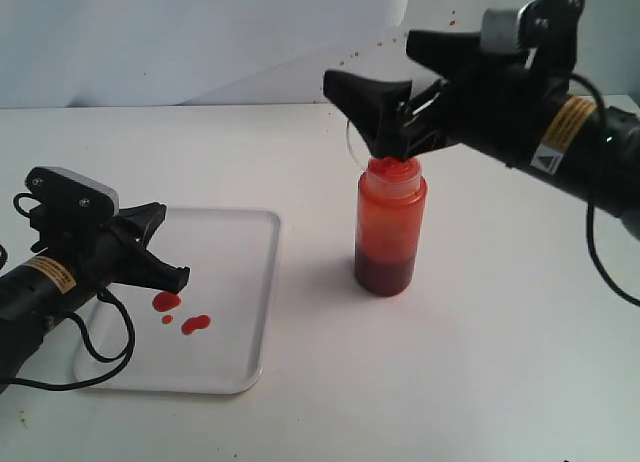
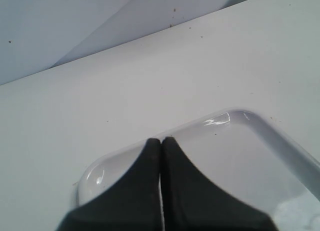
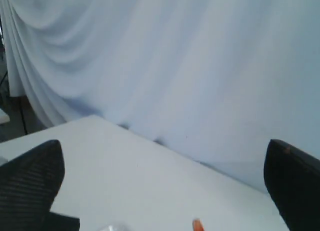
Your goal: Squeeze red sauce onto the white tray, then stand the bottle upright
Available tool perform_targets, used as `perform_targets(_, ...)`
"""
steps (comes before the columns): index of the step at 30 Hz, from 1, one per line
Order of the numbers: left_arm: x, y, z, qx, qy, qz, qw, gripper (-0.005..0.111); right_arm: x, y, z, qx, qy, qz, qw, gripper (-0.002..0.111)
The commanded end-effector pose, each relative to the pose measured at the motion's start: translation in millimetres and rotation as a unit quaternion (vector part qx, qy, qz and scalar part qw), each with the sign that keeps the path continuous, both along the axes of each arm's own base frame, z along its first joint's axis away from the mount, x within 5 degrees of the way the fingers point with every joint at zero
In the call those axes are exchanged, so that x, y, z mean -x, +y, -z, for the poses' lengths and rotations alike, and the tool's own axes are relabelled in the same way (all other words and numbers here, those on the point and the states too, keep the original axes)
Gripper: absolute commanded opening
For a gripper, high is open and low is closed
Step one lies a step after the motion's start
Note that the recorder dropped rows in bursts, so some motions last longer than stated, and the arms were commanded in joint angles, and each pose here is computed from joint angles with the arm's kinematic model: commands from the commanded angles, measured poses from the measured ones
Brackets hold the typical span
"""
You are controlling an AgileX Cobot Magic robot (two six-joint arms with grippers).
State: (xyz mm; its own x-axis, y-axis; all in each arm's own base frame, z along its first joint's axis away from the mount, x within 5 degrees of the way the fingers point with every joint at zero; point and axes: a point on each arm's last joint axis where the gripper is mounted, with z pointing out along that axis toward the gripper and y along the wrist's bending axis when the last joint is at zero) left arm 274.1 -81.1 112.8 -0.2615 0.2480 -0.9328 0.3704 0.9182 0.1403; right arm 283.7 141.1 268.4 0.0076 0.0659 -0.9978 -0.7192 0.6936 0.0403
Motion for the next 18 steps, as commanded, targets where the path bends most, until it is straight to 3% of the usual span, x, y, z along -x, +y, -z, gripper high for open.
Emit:
perform_targets(1,-1,1,0,0.002,-0.003,-0.006,1.000,0.000,16,-13,-36,-0.021,-0.039,0.038,0.998,0.104)
perform_targets(3,-1,1,0,0.002,-0.003,-0.006,1.000,0.000,22,-20,-48,-0.016,-0.042,0.069,0.997,0.101)
perform_targets(6,-1,1,0,0.002,-0.003,-0.006,1.000,0.000,35,-36,-65,0.026,-0.043,0.132,0.990,0.081)
perform_targets(9,0,0,0,0.003,-0.003,-0.001,1.000,0.000,51,-52,-73,0.100,-0.031,0.184,0.977,0.050)
perform_targets(10,0,-1,0,0.009,-0.001,0.002,1.000,0.000,58,-57,-76,0.124,-0.029,0.196,0.972,0.034)
perform_targets(13,1,-4,-1,0.043,0.006,0.011,0.999,0.000,71,-65,-83,0.151,-0.028,0.209,0.966,0.000)
perform_targets(18,8,-17,-6,0.033,-0.005,0.097,0.995,0.000,85,-72,-92,0.111,-0.003,0.225,0.968,0.000)
